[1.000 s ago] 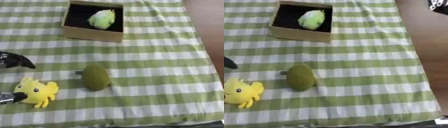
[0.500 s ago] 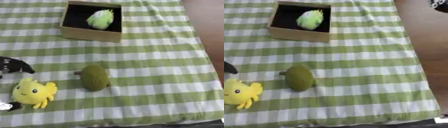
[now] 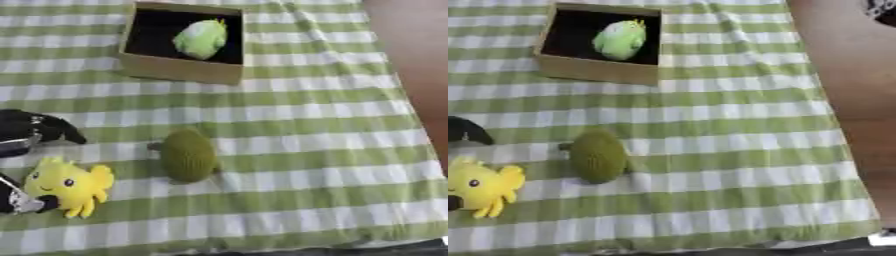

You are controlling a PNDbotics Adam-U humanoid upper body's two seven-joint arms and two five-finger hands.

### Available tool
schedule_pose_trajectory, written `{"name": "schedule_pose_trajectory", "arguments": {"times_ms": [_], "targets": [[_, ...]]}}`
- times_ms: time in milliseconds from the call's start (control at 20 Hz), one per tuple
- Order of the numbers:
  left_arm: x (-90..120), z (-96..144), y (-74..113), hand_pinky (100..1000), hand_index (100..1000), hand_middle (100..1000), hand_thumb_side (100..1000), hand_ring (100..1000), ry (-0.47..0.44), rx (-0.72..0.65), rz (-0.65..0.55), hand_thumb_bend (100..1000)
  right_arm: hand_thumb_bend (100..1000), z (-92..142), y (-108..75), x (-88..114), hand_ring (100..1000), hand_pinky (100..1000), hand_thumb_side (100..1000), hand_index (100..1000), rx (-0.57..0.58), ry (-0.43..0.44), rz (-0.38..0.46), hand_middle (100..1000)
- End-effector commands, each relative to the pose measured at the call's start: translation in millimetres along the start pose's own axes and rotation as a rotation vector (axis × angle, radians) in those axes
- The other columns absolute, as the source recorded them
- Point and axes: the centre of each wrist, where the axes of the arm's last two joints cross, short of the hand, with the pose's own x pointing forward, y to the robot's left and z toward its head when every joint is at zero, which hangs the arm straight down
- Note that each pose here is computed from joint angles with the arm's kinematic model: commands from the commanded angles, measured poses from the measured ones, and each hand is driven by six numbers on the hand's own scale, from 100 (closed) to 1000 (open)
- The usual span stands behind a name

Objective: Pick up objects on the table and place them in the box.

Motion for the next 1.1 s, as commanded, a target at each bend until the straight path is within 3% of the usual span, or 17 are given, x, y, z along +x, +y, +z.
{"name": "schedule_pose_trajectory", "arguments": {"times_ms": [50, 150, 300, 550, 700, 950, 1100], "targets": [[-6.0, 8.6, 5.9, 949, 938, 863, 268, 938, 0.038, -0.023, -0.036, 526, 100, -3.0, -7.2, 6.0, 898, 948, 100, 893, 0.010, -0.012, 0.025, 684], [-8.5, 11.7, 7.5, 956, 941, 867, 249, 941, 0.062, -0.021, -0.058, 567, 100, -2.2, -6.3, 5.6, 898, 951, 100, 894, 0.015, -0.007, 0.021, 682], [-11.0, 8.6, 5.0, 954, 939, 865, 254, 940, 0.077, -0.029, -0.074, 560, 100, -1.1, -4.7, 4.8, 898, 954, 100, 895, 0.019, 0.003, 0.009, 681], [-14.3, -3.3, -4.5, 931, 914, 841, 313, 928, 0.067, -0.085, -0.059, 503, 100, 0.7, -3.9, 4.1, 899, 958, 100, 898, 0.014, 0.016, -0.003, 680], [-15.8, -7.2, -6.4, 901, 884, 810, 303, 906, 0.067, -0.085, -0.041, 449, 100, 1.0, -3.9, 4.0, 899, 960, 100, 899, 0.009, 0.018, -0.009, 680], [-15.3, -8.9, -4.8, 762, 752, 657, 132, 766, 0.079, -0.018, 0.011, 251, 100, 2.3, -3.3, 3.6, 899, 962, 100, 900, 0.008, 0.027, -0.019, 679], [-8.0, -5.0, 2.4, 708, 729, 633, 149, 731, 0.057, 0.035, 0.027, 144, 100, 3.3, -3.1, 3.3, 899, 963, 100, 900, 0.009, 0.034, -0.021, 678]]}}
